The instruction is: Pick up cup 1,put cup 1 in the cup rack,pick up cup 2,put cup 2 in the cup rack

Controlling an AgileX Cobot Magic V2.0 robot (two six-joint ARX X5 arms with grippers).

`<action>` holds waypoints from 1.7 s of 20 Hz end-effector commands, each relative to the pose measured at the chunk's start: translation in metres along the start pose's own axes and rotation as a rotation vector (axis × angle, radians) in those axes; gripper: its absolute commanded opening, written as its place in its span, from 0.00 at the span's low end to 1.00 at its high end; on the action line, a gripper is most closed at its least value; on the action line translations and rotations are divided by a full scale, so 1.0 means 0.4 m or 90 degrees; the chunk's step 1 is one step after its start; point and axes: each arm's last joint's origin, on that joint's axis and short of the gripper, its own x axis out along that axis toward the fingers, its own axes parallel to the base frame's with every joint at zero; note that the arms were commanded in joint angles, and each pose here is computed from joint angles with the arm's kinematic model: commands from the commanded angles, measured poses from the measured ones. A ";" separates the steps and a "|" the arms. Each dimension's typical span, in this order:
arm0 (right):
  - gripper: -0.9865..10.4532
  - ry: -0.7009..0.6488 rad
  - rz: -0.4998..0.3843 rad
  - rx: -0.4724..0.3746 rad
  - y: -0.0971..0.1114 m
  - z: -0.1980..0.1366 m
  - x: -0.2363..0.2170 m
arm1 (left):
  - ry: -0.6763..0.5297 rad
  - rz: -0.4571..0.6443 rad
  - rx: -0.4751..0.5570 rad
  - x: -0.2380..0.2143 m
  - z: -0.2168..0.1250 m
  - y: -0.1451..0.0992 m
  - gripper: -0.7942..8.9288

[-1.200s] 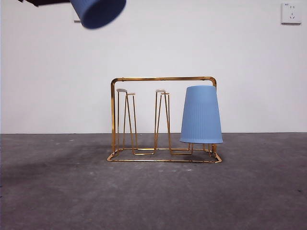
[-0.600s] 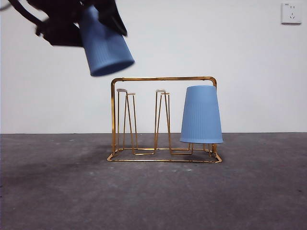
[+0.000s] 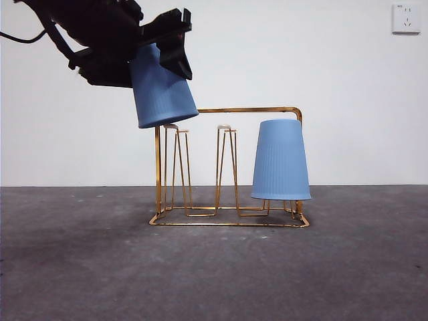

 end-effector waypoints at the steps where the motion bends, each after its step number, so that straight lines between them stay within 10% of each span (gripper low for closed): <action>1: 0.33 0.002 0.000 -0.003 0.000 -0.002 0.001 | 0.016 0.004 0.022 0.018 -0.019 -0.003 0.07; 34: 0.33 0.024 0.000 -0.023 0.002 -0.007 0.013 | 0.170 0.043 0.079 0.095 -0.156 -0.006 0.10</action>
